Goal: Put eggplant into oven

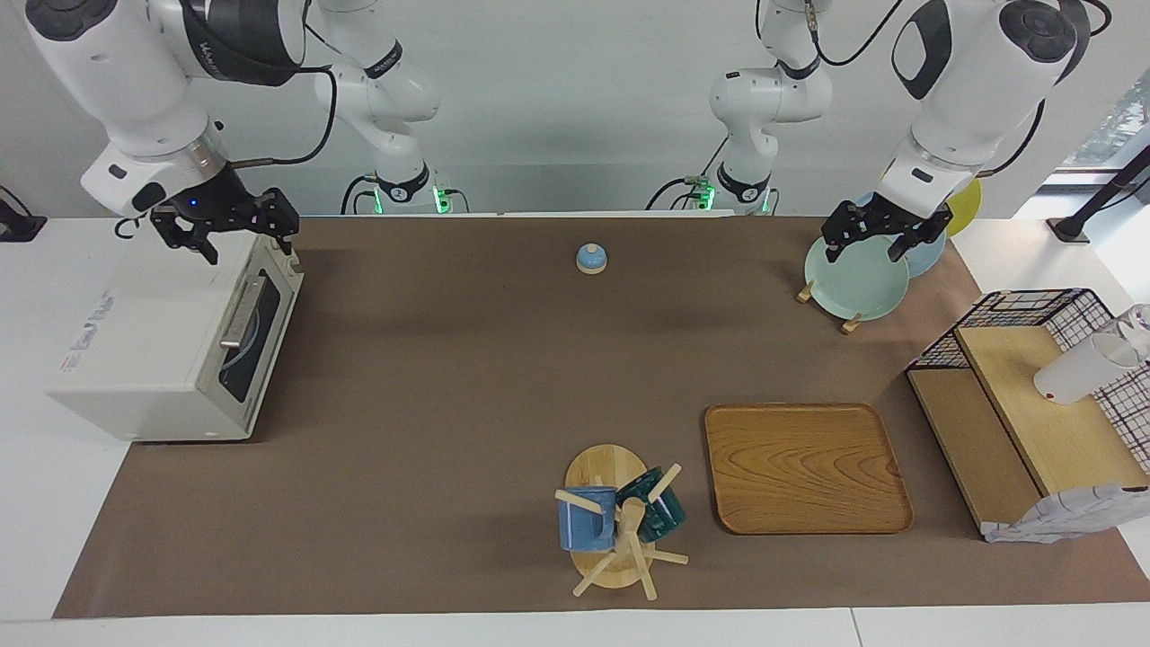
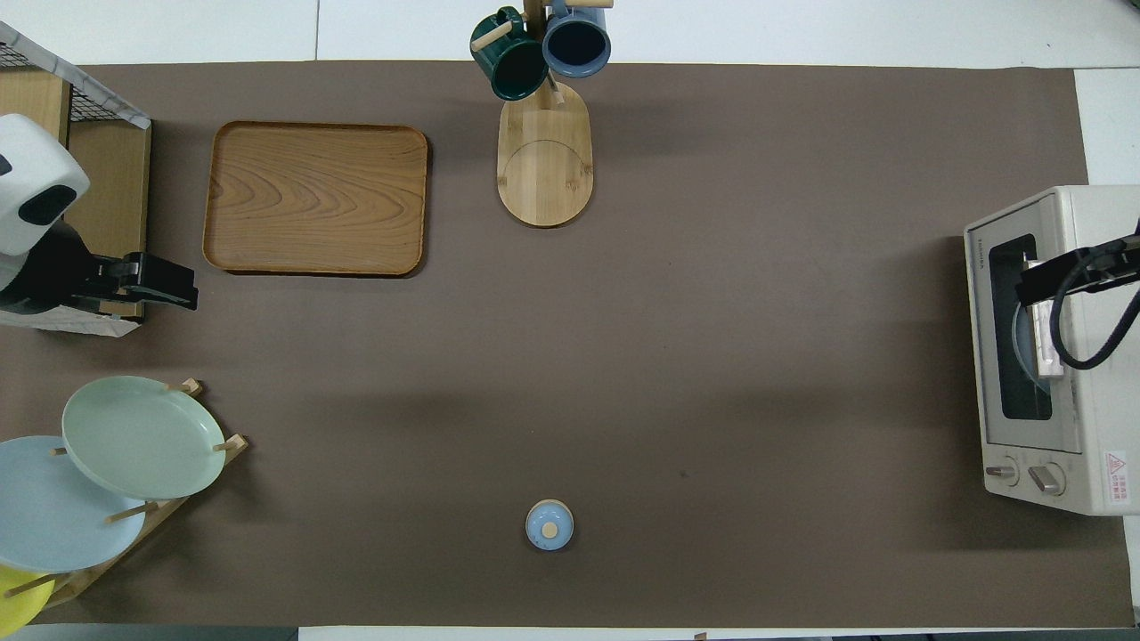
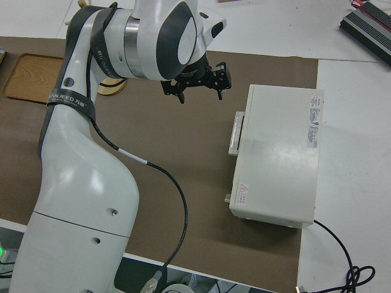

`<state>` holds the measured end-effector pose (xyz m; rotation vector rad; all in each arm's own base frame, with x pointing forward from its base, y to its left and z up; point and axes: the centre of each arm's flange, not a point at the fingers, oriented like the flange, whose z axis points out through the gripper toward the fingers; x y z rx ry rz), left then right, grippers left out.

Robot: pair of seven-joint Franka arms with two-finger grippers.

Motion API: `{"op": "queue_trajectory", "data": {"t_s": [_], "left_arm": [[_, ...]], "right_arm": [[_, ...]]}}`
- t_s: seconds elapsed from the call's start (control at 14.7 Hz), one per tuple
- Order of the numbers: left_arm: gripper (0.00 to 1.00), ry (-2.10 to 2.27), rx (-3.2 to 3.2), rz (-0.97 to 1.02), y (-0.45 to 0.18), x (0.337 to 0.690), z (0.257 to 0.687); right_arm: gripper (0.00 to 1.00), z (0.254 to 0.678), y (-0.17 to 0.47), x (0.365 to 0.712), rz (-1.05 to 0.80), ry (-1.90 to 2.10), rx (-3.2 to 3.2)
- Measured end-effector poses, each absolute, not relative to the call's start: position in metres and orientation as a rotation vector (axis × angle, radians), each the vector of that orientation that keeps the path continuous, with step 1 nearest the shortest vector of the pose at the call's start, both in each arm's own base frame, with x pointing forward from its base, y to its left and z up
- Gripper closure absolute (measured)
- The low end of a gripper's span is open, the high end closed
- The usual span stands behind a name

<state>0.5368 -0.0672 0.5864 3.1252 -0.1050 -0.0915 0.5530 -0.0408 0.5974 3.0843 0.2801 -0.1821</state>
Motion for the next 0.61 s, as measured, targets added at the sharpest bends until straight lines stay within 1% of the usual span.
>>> {"op": "queue_trajectory", "data": {"t_s": [0.2,0.61], "left_arm": [[0.00,-0.105,3.125,-0.091,-0.067,0.537,0.586],[0.00,-0.105,3.125,-0.091,-0.067,0.537,0.586]], "right_arm": [[0.00,0.597,-0.027,0.553,-0.194,0.285,3.081],[0.00,0.600,-0.027,0.553,-0.184,0.165,3.083]]}}
